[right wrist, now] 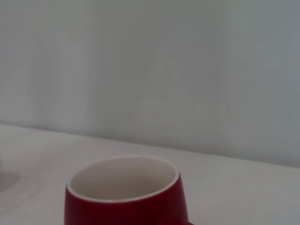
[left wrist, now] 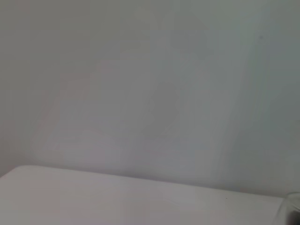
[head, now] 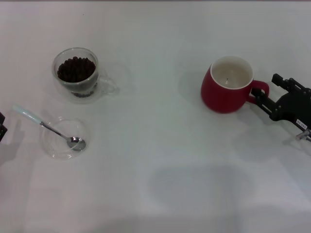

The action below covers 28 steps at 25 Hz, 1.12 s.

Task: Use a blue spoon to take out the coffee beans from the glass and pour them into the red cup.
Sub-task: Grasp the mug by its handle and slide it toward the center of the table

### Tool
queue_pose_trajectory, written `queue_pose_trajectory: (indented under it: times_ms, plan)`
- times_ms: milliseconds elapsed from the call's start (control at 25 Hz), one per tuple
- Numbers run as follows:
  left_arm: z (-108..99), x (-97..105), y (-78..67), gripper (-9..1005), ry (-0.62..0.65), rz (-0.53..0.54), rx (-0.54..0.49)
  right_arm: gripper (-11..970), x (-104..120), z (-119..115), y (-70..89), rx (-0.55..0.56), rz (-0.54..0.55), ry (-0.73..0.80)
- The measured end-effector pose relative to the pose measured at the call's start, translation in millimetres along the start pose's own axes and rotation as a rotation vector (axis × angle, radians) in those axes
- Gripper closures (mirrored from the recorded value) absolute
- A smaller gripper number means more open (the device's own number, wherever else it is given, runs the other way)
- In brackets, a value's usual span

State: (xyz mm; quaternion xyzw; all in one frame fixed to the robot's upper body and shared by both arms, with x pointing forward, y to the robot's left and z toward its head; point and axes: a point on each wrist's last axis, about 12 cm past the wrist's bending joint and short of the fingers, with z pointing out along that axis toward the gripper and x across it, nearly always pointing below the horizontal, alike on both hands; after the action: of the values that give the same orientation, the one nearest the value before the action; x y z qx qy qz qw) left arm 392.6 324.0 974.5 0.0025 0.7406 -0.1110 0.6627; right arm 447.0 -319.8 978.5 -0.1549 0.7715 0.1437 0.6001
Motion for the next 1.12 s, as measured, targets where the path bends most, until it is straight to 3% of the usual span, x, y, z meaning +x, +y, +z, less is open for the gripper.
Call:
queue_pose_trajectory:
  times_ms: [40,160,360,800,1120]
  plan:
    - [0,0,-0.1,137,0.0,0.0,0.0,131,-1,1,-0.5,0.004,0.002,-0.003]
    - [0,0,-0.6,137,-0.001,-0.002,0.001,331,-3,2,-2.8,0.023,0.016,-0.012]
    - [1,0,-1.4,137,-0.004,-0.006,0.003,554,-4,3,-4.1,0.039,0.029,-0.02]
    - [1,0,-1.5,138,-0.005,-0.007,0.004,764,-5,6,-1.4,0.021,0.02,-0.021]
    - [2,-1,-1.9,138,-0.006,-0.008,0.006,768,-6,14,18.6,-0.102,-0.02,-0.02]
